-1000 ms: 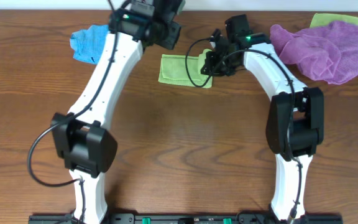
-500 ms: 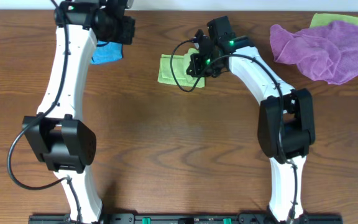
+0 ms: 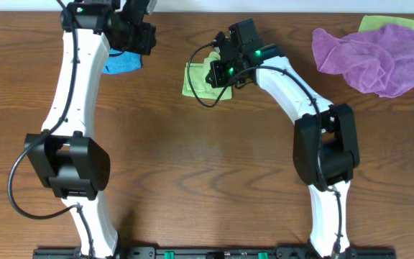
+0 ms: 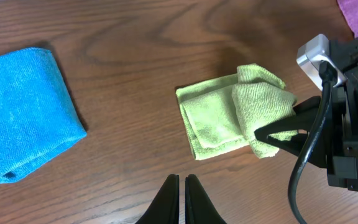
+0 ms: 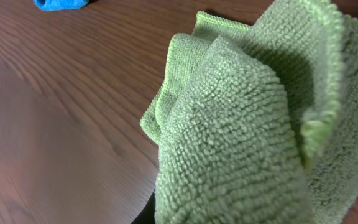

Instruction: Fold the cloth

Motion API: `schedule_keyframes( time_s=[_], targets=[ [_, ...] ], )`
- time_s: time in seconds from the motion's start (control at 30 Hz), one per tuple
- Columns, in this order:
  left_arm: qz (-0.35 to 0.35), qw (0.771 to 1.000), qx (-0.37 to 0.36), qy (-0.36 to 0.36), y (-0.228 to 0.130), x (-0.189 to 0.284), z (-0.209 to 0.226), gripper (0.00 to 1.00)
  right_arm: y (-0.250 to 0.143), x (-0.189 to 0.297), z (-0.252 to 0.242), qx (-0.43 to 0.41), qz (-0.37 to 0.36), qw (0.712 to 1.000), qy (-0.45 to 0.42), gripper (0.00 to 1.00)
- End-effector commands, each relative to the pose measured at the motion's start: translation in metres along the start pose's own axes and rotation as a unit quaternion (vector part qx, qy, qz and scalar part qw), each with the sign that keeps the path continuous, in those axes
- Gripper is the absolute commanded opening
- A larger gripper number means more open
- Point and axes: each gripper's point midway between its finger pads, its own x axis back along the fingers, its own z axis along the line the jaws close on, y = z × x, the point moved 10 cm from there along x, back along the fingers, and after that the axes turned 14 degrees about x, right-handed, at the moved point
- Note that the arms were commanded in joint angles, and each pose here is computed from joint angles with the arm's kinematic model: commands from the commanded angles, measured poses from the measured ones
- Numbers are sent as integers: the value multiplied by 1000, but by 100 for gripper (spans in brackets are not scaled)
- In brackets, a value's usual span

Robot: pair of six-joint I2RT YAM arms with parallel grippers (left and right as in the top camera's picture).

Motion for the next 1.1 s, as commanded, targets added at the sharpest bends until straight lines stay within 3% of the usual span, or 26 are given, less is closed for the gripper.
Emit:
schedule_keyframes(
  time_s=[0.0, 0.77, 0.8, 0.87, 0.9, 1.0, 1.07],
  targets=[
    [1, 1000, -2, -16, -1, 3, 8, 7, 0, -12, 1, -11, 5, 1000, 2, 1],
    [0, 1000, -9, -21, -1, 3, 8, 6, -4, -35, 1, -19, 4, 1000, -11, 1],
    [0, 1000, -9, -21, -1, 3, 8, 6, -4, -35, 1, -20, 6, 1000, -11, 5],
    [-1, 1000, -9, -21, 0, 3, 8, 6, -6, -35, 0, -24, 11, 1000, -12, 54],
    [-1, 1000, -9, -21, 0, 3, 8, 6, -6, -35, 0, -25, 13, 1000, -12, 71],
    [-1, 1000, -9, -21, 0, 3, 8, 6, -8, -34, -1, -28, 18, 999, -13, 86],
    [-1, 1000, -9, -21, 0, 3, 8, 6, -7, -32, -5, -32, 15, 999, -15, 89]
  ],
)
